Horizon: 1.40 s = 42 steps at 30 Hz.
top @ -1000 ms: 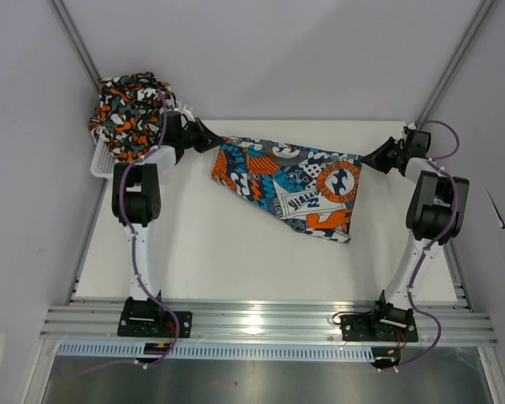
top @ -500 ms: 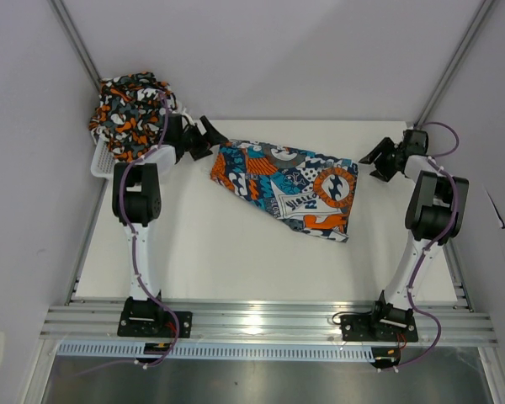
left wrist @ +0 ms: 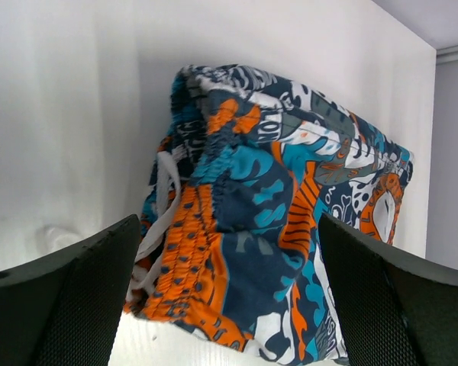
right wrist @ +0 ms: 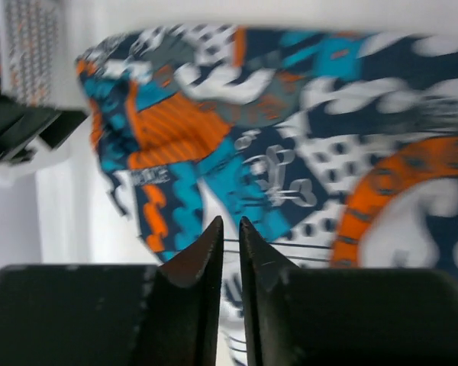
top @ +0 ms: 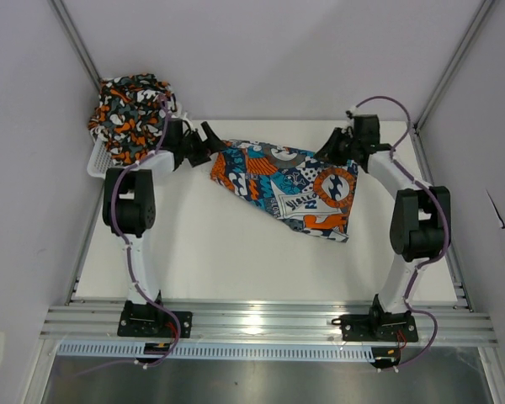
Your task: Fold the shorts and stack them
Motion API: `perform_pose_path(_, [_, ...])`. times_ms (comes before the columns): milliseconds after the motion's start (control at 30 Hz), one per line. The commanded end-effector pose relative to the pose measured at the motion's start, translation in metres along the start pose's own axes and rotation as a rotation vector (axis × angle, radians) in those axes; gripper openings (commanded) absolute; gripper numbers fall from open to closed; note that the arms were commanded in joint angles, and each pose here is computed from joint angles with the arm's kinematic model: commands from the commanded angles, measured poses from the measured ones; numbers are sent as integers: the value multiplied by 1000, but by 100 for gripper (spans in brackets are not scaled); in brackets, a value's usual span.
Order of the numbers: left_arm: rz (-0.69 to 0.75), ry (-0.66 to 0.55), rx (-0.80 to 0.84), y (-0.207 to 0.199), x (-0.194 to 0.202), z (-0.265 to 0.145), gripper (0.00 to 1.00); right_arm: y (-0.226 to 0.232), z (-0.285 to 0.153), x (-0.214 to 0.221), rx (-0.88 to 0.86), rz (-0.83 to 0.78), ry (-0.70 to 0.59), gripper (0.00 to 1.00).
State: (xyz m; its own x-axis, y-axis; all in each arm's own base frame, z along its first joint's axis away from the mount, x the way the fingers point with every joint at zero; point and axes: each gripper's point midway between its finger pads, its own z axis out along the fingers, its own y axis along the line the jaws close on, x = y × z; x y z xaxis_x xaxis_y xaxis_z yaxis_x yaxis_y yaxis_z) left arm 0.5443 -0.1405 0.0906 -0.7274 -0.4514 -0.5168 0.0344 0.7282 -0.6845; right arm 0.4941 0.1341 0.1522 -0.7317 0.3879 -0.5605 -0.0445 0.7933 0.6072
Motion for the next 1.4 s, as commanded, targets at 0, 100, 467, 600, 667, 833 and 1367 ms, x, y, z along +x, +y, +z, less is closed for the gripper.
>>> perform_pose_path(0, [51,-34,70,-23,-15,10,99,46,17,24,-157,0,59,15])
perform_pose_path(100, [52,-37,86,-26,-20,15,99,78,32,44,-268,13,113,8])
perform_pose_path(467, [-13,72,-149,16,-3,48,93,109,100,100,-342,87,269,0])
perform_pose_path(600, [-3,113,-234,24,6,51,89,102,119,123,-294,117,364,0])
perform_pose_path(667, [18,126,-301,27,9,51,85,97,121,129,-268,125,379,0])
perform_pose_path(833, [66,158,-458,41,19,50,83,83,117,133,-187,109,389,9])
perform_pose_path(1367, [174,154,-627,33,41,22,89,39,109,180,216,-256,606,15])
